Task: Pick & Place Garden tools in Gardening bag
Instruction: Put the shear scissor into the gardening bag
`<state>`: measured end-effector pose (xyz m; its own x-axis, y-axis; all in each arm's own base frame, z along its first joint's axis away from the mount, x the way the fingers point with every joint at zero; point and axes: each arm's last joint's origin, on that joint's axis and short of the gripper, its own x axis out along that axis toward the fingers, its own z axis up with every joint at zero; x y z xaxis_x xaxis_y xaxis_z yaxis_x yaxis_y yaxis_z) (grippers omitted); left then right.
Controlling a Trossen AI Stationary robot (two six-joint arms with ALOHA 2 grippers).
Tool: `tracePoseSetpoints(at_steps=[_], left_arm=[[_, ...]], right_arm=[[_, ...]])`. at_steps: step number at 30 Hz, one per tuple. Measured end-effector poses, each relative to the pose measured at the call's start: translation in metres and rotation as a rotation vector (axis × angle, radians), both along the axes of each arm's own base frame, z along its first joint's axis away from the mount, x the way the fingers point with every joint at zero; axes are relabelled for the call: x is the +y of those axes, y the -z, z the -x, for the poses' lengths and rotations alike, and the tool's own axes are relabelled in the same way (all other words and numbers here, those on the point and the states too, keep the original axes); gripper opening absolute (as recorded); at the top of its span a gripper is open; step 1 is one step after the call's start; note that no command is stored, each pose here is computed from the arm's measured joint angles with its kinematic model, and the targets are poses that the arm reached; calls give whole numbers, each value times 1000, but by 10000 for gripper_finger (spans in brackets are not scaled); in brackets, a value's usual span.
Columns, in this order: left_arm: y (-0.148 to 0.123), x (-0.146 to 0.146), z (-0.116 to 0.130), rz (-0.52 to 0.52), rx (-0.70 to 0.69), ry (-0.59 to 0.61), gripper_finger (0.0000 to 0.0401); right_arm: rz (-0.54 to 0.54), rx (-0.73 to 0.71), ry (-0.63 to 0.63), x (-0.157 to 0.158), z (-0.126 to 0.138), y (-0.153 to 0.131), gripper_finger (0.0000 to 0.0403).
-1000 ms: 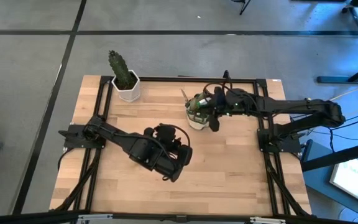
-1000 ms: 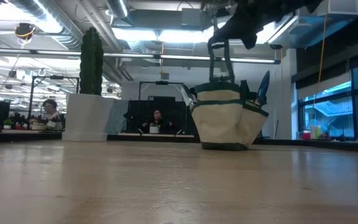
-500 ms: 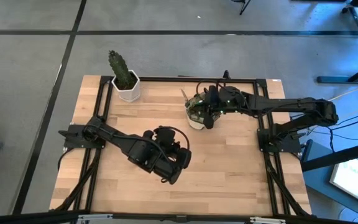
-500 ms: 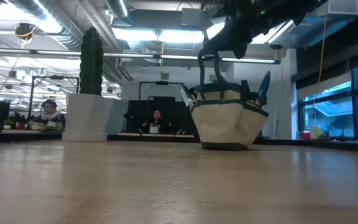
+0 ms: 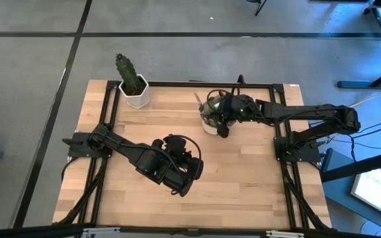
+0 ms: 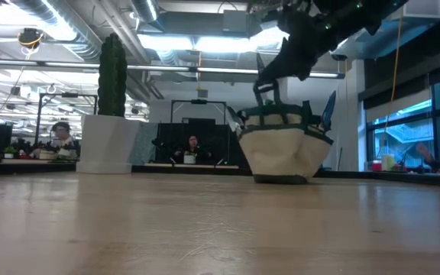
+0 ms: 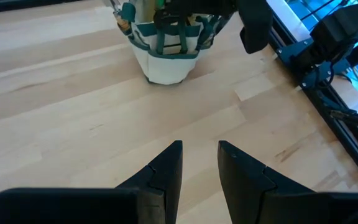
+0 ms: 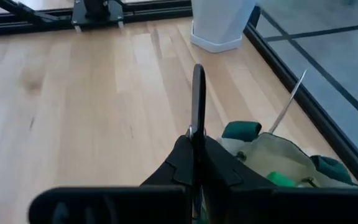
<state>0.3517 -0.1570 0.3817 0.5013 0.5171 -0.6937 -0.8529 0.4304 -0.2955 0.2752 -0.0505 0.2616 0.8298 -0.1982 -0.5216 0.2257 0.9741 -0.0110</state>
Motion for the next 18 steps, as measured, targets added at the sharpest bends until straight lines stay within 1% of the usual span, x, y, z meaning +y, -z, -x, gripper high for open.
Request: tracePoseSetpoints(at_steps=[3, 6, 9, 11, 14, 16, 18], left_arm=[[0, 0, 0, 0, 0, 0, 97], [0, 0, 0, 0, -1, -1, 97], [0, 0, 0, 5, -5, -7, 97], [0, 0, 0, 6, -6, -8, 97], [0, 0, 0, 10, -9, -12, 97], [0, 0, 0, 11, -7, -11, 97], [0, 0, 0, 9, -4, -7, 97]], right_arm=[[7, -5, 6, 0, 2, 11, 11], [-33, -38, -5, 1, 4, 22, 11], [-61, -77, 16, 1, 7, 28, 11], [-42, -90, 61, 1, 10, 29, 11], [20, -99, 126, 0, 15, 24, 11], [61, -89, 128, 0, 18, 21, 10], [79, -91, 134, 0, 21, 18, 10]])
